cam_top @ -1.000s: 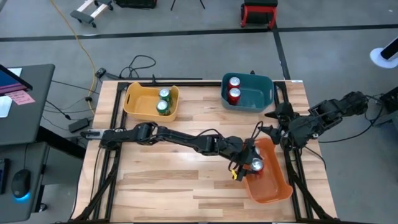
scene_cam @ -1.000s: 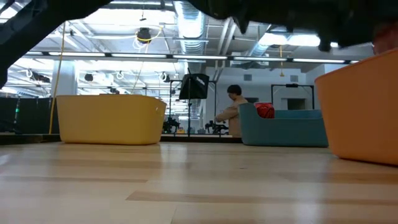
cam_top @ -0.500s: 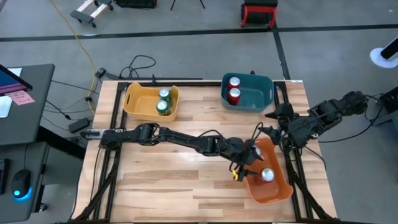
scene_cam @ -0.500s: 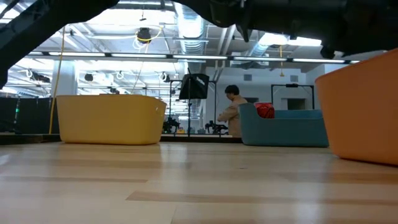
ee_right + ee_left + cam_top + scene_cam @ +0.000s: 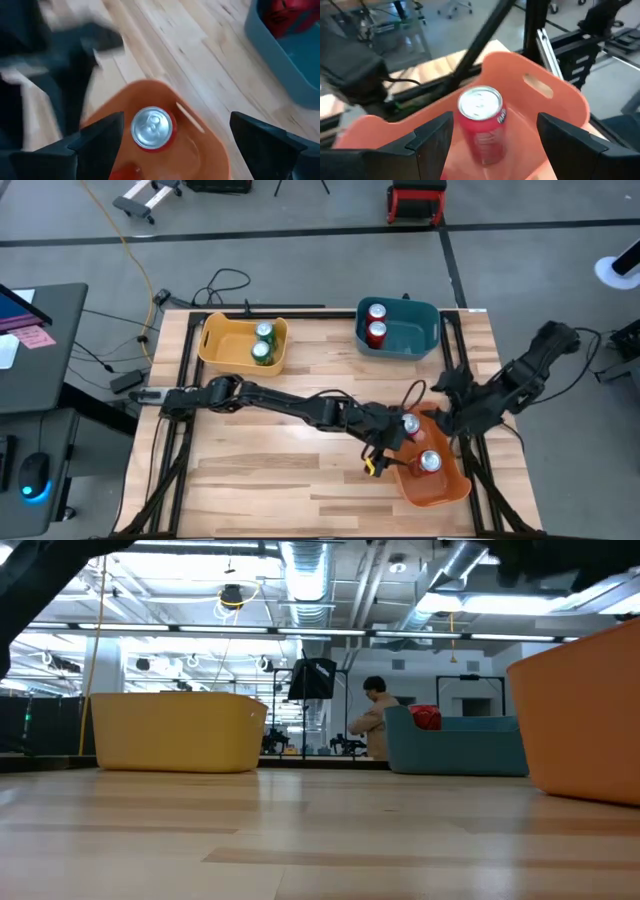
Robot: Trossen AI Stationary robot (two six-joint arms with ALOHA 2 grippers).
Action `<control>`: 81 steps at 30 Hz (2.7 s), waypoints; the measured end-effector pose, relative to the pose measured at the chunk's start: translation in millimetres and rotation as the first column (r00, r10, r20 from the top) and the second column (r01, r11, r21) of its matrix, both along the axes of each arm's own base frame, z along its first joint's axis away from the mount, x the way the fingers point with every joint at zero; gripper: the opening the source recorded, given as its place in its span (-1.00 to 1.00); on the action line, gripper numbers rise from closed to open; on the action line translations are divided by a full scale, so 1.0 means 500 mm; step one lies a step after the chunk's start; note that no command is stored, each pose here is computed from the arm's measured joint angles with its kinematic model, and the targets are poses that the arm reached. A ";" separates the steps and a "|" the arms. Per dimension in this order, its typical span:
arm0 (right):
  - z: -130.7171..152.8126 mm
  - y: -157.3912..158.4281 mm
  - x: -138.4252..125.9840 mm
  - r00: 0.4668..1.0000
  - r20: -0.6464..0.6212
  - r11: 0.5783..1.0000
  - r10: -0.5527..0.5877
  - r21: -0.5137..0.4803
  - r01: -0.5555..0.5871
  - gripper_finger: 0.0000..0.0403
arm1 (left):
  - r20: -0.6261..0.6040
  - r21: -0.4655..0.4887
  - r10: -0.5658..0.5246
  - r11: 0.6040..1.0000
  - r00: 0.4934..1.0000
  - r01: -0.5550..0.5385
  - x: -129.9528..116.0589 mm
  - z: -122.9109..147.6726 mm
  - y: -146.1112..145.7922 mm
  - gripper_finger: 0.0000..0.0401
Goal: Sort soda cans
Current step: Put the red soda can into the orange bin
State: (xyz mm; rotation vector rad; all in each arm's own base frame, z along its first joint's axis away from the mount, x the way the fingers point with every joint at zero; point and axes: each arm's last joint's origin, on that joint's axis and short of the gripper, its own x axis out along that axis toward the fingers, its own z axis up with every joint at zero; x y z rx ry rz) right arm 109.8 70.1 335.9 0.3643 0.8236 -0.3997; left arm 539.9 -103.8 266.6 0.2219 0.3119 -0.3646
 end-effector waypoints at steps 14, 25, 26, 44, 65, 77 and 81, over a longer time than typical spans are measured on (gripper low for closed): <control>-0.037 0.098 0.004 0.990 -0.082 0.993 0.116 -0.012 -0.117 0.91 | 0.067 0.024 0.153 0.988 0.986 -0.155 -0.091 0.179 0.012 0.15; -0.068 0.149 0.017 0.995 -0.050 0.989 0.086 -0.117 -0.091 0.91 | 0.090 -0.014 0.272 0.962 0.958 -0.271 -0.097 0.197 0.024 -0.04; -0.071 0.154 0.017 0.995 -0.055 0.989 0.088 -0.115 -0.094 0.91 | 0.089 -0.014 0.269 0.963 0.959 -0.269 -0.098 0.197 0.020 -0.06; -0.119 0.225 0.011 0.988 -0.097 0.980 0.123 -0.143 -0.136 0.91 | 0.221 -0.203 0.346 0.931 0.912 -0.304 -0.280 -0.018 -0.012 -0.33; -0.103 0.190 0.020 0.939 -0.315 0.990 0.137 0.072 -0.121 0.91 | 0.145 -0.311 0.564 0.806 0.813 -0.504 -0.429 -0.192 0.099 -0.33; -0.101 0.194 0.037 0.941 -0.302 0.982 0.152 0.157 -0.108 0.91 | 0.029 -0.316 0.612 0.756 0.791 -0.573 -0.471 -0.225 0.125 0.00; -0.099 0.201 0.044 0.949 -0.268 0.974 0.169 0.190 -0.120 0.93 | -0.015 -0.310 0.617 0.745 0.787 -0.591 -0.473 -0.233 0.125 0.17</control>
